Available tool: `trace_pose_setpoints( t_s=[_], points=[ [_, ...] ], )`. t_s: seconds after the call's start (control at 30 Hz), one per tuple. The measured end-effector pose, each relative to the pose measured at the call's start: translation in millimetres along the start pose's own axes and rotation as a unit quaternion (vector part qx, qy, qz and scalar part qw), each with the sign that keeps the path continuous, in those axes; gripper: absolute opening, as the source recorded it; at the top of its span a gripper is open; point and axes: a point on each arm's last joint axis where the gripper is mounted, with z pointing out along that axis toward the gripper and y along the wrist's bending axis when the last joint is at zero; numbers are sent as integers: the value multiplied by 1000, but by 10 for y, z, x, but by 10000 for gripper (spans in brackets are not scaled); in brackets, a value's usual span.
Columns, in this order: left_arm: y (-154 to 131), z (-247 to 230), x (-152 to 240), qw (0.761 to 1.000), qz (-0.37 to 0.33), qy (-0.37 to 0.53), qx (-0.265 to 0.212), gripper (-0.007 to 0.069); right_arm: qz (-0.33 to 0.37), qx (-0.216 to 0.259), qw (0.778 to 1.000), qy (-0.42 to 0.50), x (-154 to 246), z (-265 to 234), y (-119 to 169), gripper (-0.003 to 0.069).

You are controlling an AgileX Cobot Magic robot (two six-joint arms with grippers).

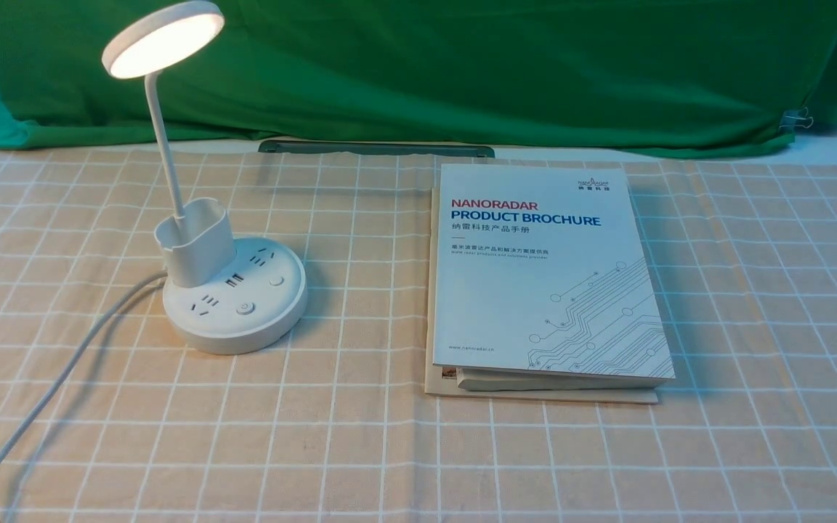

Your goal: Turn on the table lamp on the light coffee tablecloth with your hand.

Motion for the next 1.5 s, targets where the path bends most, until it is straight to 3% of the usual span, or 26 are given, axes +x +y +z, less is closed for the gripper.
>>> trace_pose_setpoints(
  t_s=[0.17, 0.43, 1.5],
  points=[
    [5, -104, 167, 1000, -13, 19, -3, 0, 0, 0, 1000, 0, 0, 0, 0, 238],
    [-17, -144, 379, 991, -16, 133, 7, 0, 0, 0, 1000, 0, 0, 0, 0, 238],
    [-7, -147, 380, 991, -16, 132, -3, 1, 0, 0, 1000, 0, 0, 0, 0, 240]
  ],
)
